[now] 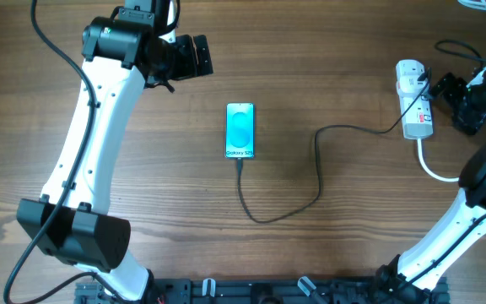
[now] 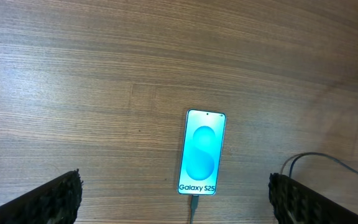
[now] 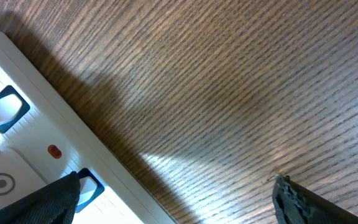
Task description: Plug charger to phone and switch on socket
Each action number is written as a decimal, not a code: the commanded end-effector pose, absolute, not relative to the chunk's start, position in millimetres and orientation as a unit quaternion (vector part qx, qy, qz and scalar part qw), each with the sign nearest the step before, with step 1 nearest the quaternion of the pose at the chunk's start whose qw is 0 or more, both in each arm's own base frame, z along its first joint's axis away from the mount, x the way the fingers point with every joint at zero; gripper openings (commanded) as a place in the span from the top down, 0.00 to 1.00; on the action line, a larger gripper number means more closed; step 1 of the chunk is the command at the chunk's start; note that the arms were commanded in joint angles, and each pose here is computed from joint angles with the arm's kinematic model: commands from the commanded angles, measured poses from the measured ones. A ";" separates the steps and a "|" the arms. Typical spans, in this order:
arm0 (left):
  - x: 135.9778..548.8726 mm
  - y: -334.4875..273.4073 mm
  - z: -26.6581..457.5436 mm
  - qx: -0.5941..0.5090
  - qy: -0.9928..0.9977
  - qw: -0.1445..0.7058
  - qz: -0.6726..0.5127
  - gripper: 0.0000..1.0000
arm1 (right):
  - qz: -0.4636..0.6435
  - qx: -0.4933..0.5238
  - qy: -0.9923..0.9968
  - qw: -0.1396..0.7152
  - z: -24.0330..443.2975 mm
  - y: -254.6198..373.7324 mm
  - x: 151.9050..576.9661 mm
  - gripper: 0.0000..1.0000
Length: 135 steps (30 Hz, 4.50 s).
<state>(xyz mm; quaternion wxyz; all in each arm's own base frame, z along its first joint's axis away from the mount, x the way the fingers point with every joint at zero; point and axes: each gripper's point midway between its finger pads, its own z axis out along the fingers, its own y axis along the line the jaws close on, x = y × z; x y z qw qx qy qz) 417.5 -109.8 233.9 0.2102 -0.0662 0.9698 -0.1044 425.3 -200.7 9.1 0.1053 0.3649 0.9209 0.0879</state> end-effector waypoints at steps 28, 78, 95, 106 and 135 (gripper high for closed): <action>418.5 -107.8 230.6 -0.072 0.970 0.208 -0.100 0.00 | 0.081 0.361 0.922 0.119 133.9 -158.2 375.3 0.00; 418.4 -107.8 230.5 -0.072 0.970 0.207 -0.100 0.00 | 0.095 0.040 0.938 0.330 263.3 42.0 235.2 0.00; 418.4 -107.8 230.5 -0.072 0.970 0.207 -0.100 0.00 | 0.013 -0.121 0.695 0.709 215.8 40.8 240.7 0.00; 418.4 -107.8 230.5 -0.073 0.970 0.207 -0.100 0.00 | -0.014 -0.079 0.694 0.716 190.6 17.2 243.4 0.00; 418.4 -107.8 230.5 -0.072 0.970 0.207 -0.100 0.00 | 0.021 -0.019 0.706 0.708 175.7 10.4 246.5 0.00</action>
